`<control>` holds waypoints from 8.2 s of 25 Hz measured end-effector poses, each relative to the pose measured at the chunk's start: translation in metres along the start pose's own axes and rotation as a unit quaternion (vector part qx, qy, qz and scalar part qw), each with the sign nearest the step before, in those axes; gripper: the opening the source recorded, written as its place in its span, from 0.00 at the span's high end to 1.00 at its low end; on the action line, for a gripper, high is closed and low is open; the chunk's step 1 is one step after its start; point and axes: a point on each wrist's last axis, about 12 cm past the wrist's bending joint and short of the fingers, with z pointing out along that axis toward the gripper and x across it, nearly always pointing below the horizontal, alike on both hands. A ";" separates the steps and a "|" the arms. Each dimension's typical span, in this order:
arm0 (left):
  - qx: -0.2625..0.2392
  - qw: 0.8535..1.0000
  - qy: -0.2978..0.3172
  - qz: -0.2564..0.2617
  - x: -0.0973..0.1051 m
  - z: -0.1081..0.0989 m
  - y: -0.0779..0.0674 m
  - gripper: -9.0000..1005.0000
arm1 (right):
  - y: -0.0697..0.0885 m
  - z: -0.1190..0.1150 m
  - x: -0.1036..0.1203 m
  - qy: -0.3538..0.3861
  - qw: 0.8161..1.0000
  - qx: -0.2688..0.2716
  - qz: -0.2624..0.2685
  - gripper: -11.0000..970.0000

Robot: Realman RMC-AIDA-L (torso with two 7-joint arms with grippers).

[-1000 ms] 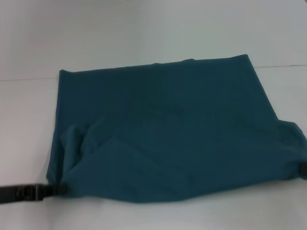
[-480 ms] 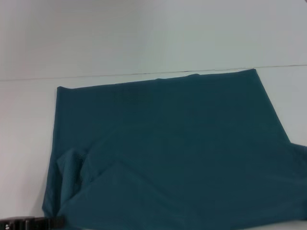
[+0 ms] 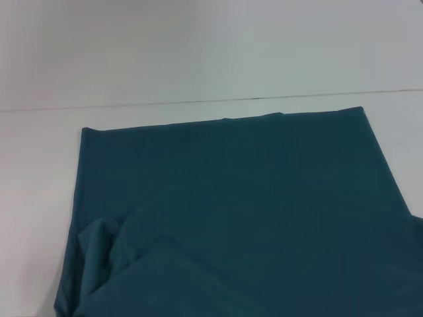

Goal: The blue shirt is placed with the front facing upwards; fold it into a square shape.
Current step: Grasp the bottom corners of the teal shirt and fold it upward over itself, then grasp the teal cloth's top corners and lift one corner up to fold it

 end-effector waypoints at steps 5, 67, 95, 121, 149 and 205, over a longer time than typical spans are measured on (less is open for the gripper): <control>0.005 1.000 0.002 -0.004 0.003 0.001 -0.001 0.97 | 0.000 0.001 0.001 0.001 1.000 -0.004 0.003 0.93; -0.161 0.970 -0.146 0.112 -0.208 0.048 0.007 0.97 | 0.074 0.067 -0.198 -0.255 0.966 0.001 -0.046 0.93; -0.270 0.927 -0.204 0.161 -0.212 0.094 0.014 0.91 | 0.078 0.137 -0.212 -0.315 0.940 0.116 -0.055 0.78; -0.261 0.962 -0.055 0.049 -0.180 0.070 0.008 0.23 | 0.112 0.119 -0.166 -0.197 0.927 0.014 -0.318 0.04; -0.294 0.954 -0.049 0.042 -0.178 0.093 0.026 0.23 | 0.121 0.133 -0.166 -0.179 0.933 0.006 -0.312 0.05; -0.270 0.954 -0.122 0.054 -0.174 0.071 0.008 0.84 | 0.115 0.144 -0.160 -0.172 0.943 0.011 -0.284 0.06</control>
